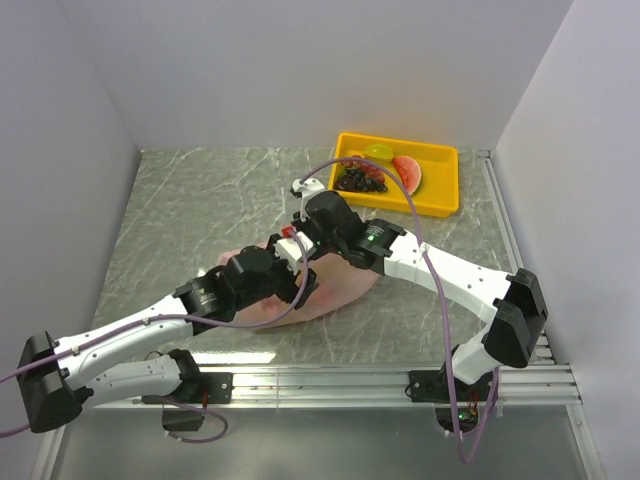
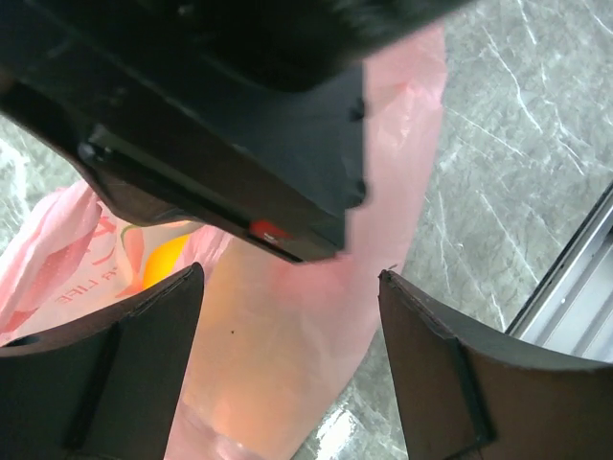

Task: Untie the knot of the plastic bag and take out the fruit

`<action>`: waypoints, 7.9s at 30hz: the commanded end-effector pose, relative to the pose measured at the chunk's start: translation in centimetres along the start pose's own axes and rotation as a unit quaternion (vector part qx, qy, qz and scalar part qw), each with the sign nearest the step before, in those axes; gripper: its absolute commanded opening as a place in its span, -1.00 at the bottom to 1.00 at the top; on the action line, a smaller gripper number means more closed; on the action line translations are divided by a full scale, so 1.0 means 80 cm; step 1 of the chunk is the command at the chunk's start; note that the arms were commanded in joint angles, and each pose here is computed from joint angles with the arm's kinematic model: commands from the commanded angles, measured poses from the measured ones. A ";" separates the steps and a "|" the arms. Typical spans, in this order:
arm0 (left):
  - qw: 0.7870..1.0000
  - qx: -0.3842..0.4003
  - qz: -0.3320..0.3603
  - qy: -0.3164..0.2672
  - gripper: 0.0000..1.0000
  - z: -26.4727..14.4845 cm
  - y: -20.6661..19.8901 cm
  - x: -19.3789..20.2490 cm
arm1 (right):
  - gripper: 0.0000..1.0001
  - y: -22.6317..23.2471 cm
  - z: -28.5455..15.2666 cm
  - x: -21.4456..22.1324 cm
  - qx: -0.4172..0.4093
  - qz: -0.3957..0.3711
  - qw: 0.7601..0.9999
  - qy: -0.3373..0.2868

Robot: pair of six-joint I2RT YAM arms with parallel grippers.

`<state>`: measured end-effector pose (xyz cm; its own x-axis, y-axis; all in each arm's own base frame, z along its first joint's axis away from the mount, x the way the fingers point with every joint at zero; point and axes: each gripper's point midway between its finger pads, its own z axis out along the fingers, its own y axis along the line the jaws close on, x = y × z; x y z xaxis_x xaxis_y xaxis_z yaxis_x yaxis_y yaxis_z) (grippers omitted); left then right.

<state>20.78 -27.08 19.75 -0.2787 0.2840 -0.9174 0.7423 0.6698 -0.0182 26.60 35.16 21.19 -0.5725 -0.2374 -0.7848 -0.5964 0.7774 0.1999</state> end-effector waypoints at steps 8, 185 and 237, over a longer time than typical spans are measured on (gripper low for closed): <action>0.995 -0.080 0.050 -0.044 0.61 -0.036 0.038 -0.037 | -1.00 0.003 -0.018 -0.025 -0.023 0.015 0.999 -0.036; 0.917 -0.224 -0.325 0.054 -0.99 -0.045 0.066 0.129 | -1.00 -0.290 -0.125 -0.086 0.273 0.108 0.924 -0.245; 0.901 -0.233 -0.362 0.063 -0.99 -0.065 0.065 0.139 | 0.43 0.008 -0.078 0.015 -0.055 -0.107 0.982 -0.147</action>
<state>18.30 -17.33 10.67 -0.6866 -0.2469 -0.6838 0.0451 0.9243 -0.3790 25.00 29.89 24.57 -0.2836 -0.1733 -0.9431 -0.6839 0.7260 0.0723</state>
